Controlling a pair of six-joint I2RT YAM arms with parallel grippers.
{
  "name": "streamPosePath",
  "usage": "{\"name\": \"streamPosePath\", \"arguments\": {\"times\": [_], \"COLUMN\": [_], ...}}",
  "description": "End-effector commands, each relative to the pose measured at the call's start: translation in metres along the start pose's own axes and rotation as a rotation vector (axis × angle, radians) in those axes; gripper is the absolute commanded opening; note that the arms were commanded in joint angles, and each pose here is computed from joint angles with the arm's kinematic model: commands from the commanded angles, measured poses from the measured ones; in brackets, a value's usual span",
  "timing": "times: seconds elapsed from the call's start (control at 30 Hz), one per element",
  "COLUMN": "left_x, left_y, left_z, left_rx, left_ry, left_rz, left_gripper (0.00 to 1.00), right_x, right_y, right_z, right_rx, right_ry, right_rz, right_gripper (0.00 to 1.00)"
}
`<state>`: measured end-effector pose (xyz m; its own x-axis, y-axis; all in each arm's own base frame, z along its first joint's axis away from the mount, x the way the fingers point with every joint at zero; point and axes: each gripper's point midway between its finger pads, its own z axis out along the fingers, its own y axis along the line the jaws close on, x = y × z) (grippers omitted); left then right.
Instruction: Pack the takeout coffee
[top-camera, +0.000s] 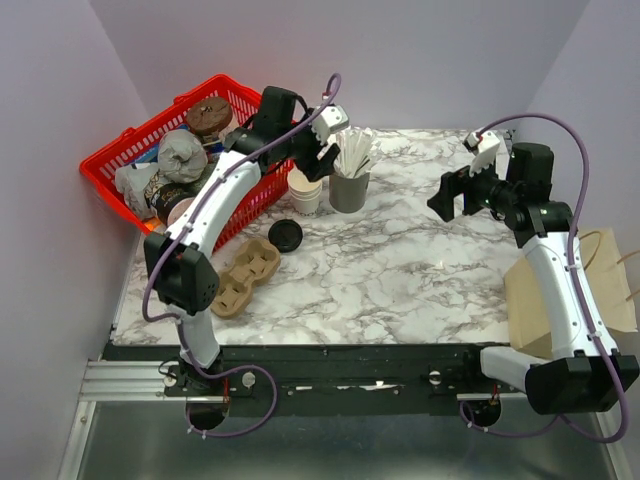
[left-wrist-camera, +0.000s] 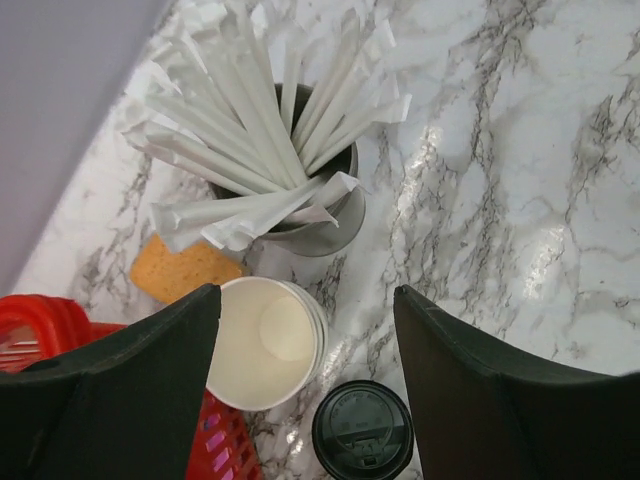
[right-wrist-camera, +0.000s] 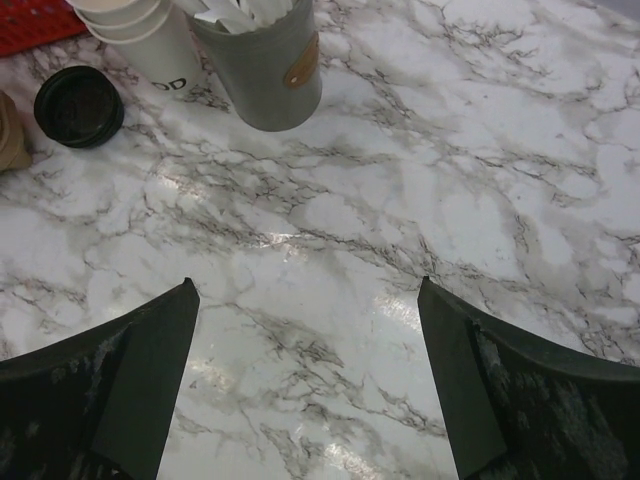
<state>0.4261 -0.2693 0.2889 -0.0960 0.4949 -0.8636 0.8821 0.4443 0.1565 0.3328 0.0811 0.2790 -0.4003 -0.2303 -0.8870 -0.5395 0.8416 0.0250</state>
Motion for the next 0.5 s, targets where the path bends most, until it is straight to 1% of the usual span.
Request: {"name": "streamPosePath", "arguments": {"times": [0.0,0.1,0.17,0.27,0.47], "left_x": [0.040,0.052,0.063,0.077,0.092], "left_y": [-0.008,-0.005,0.000,0.007,0.019], "left_z": [0.018,0.029,0.034,0.038,0.044], "left_rx": [0.067,0.059,0.045,0.019,-0.032], "left_ry": [0.162,0.201,0.232,0.280,0.331], "left_rz": [-0.073,-0.068,-0.056,-0.025,-0.007], "left_gripper": [0.72,0.68,0.67,0.64,0.57], "right_x": [0.004,0.008,0.011,0.012,0.016], "right_y": [0.015,0.019,0.019,0.018,0.020], "right_z": [-0.006,-0.006,-0.006,-0.006,-0.005], "right_rx": [-0.057,-0.075,-0.070,-0.065,-0.072], "right_ry": [-0.005,-0.005,0.000,-0.004,0.002], "right_rz": [0.006,0.009,0.010,0.007,0.010], "right_gripper": [1.00,1.00,1.00,1.00,1.00]}}
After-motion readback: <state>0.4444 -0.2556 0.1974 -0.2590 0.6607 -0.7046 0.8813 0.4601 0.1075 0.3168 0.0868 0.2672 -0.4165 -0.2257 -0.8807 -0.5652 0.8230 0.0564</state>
